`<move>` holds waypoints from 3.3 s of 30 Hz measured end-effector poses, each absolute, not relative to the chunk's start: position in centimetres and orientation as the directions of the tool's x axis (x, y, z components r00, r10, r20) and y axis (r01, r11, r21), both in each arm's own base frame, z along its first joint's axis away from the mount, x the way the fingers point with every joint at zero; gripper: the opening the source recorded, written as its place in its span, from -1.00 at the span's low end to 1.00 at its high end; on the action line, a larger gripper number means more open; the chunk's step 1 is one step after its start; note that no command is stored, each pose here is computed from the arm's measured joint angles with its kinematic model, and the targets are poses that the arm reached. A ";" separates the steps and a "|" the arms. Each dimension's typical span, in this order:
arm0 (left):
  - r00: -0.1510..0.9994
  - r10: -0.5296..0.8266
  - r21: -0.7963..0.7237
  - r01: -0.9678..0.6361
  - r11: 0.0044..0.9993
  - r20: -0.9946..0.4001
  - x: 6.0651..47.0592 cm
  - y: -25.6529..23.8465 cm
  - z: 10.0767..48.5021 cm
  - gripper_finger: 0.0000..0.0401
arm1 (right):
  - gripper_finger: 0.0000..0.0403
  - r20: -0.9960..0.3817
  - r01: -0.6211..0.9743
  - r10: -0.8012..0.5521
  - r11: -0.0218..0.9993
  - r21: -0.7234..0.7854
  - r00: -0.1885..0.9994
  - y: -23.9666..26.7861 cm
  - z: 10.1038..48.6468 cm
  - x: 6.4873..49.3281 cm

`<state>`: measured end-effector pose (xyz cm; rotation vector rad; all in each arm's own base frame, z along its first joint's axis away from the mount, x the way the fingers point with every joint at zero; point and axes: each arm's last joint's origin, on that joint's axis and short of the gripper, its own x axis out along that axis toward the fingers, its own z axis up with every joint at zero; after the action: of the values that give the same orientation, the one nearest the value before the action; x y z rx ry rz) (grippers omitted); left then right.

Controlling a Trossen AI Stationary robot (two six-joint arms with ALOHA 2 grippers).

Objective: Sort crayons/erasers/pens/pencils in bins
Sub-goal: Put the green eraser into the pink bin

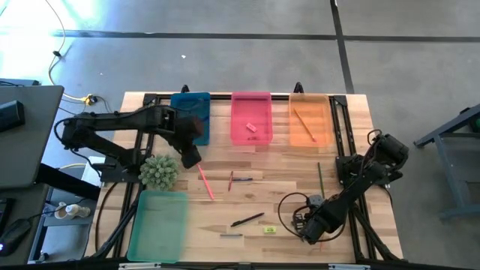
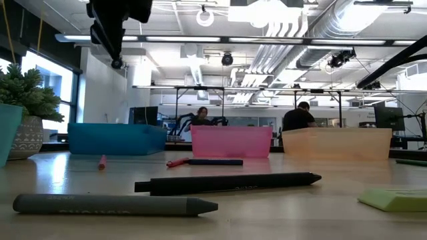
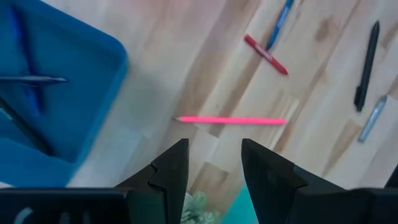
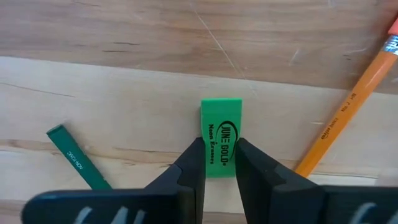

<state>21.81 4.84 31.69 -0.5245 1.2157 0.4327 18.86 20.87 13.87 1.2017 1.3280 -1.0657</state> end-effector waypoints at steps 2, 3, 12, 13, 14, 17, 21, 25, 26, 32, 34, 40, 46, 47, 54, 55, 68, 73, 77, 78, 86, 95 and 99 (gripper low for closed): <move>0.318 0.048 -0.154 -0.581 0.799 -0.947 21.1 5.1 32.3 -0.33 | -0.72 -0.994 0.994 0.107 0.108 0.028 0.017 20.7 14.1 18.9; 0.329 0.054 -0.159 -0.588 0.793 -0.943 20.7 5.2 32.6 -0.33 | -0.72 -0.993 0.994 0.117 0.103 0.044 0.032 20.6 14.4 19.0; 0.441 0.114 -0.192 -0.590 0.785 -0.890 17.3 5.6 35.0 -0.33 | -0.72 -0.981 0.982 0.061 0.024 0.187 0.186 19.0 15.8 20.6; 0.450 0.119 -0.191 -0.585 0.788 -0.885 17.0 5.6 35.1 -0.33 | -0.72 -0.977 0.978 0.049 0.014 0.210 0.209 18.8 16.0 20.8; 0.460 0.125 -0.191 -0.579 0.792 -0.879 16.7 5.6 35.3 -0.33 | -0.72 -0.971 0.972 0.037 0.002 0.237 0.236 18.5 16.2 21.1; 0.483 0.137 -0.184 -0.558 0.809 -0.865 16.0 5.4 35.8 -0.33 | -0.72 -0.946 0.945 -0.014 -0.026 0.325 0.325 17.5 16.9 22.0; 0.501 0.152 -0.162 -0.528 0.834 -0.852 15.4 5.2 36.1 -0.33 | -0.72 -0.895 0.896 -0.095 -0.037 0.442 0.437 15.9 17.9 23.4; 0.510 0.159 -0.139 -0.497 0.856 -0.846 15.0 5.1 36.3 -0.33 | -0.72 -0.835 0.845 -0.166 -0.024 0.535 0.524 14.1 18.5 25.2; 0.509 0.159 -0.132 -0.489 0.862 -0.846 15.0 5.1 36.3 -0.33 | -0.72 -0.820 0.832 -0.180 -0.020 0.555 0.543 13.7 18.6 25.7; 0.510 0.159 -0.094 -0.436 0.895 -0.846 15.0 5.1 36.3 -0.33 | -0.72 -0.724 0.757 -0.265 0.040 0.652 0.637 10.5 19.4 28.5; 0.510 0.159 -0.093 -0.434 0.896 -0.845 15.1 5.1 36.3 -0.33 | -0.72 -0.689 0.732 -0.286 0.071 0.678 0.666 9.4 19.8 29.4; 0.520 0.163 -0.095 -0.433 0.896 -0.838 15.2 5.2 36.4 -0.33 | -0.72 -0.589 0.671 -0.351 0.189 0.717 0.728 5.4 20.9 31.5; 0.524 0.165 -0.116 -0.462 0.879 -0.836 15.4 5.2 36.4 -0.33 | -0.72 -0.492 0.632 -0.411 0.358 0.687 0.768 1.0 22.0 33.0; 0.523 0.164 -0.123 -0.472 0.873 -0.837 15.4 5.2 36.3 -0.33 | -0.72 -0.476 0.623 -0.413 0.392 0.677 0.776 0.2 22.2 33.1; 0.524 0.195 -0.187 -0.589 0.787 -0.829 15.5 5.3 36.4 -0.33 | -0.72 -0.422 0.548 -0.351 0.577 0.606 0.836 -5.4 23.0 33.4; 0.523 0.211 -0.192 -0.613 0.766 -0.826 15.6 5.4 36.4 -0.33 | -0.72 -0.423 0.540 -0.340 0.595 0.595 0.840 -6.1 23.0 33.3; 0.578 0.399 -0.291 -0.760 0.581 -0.712 16.5 6.2 37.4 -0.33 | -0.72 -0.512 0.471 -0.253 0.807 0.357 0.821 -11.1 22.2 31.6; 0.580 0.410 -0.338 -0.782 0.525 -0.704 17.0 6.4 37.4 -0.33 | -0.72 -0.597 0.460 -0.249 0.858 0.230 0.762 -11.9 21.4 30.7; 0.547 0.421 -0.333 -0.811 0.481 -0.724 17.9 6.6 36.8 -0.33 | -0.72 -0.643 0.425 -0.250 0.896 0.131 0.724 -12.0 21.0 30.3; 0.536 0.422 -0.327 -0.818 0.474 -0.731 18.2 6.7 36.6 -0.33 | -0.72 -0.650 0.414 -0.252 0.904 0.107 0.717 -12.0 20.9 30.2; 0.453 0.394 -0.268 -0.857 0.441 -0.800 21.8 6.5 34.1 -0.33 | -0.72 -0.690 0.329 -0.244 0.944 -0.009 0.681 -11.9 20.5 29.9; 0.412 0.347 -0.226 -0.855 0.467 -0.842 26.2 5.4 30.9 -0.33 | -0.72 -0.695 0.278 -0.242 0.959 -0.063 0.677 -11.8 20.5 29.9; 0.400 0.329 -0.232 -0.864 0.447 -0.856 27.8 4.7 29.6 -0.33 | -0.72 -0.702 0.284 -0.276 0.953 -0.108 0.656 -11.9 20.3 29.8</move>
<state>27.77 4.69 29.55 -0.7623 0.8322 0.8546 29.81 -11.94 20.33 0.0116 0.7938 -0.3172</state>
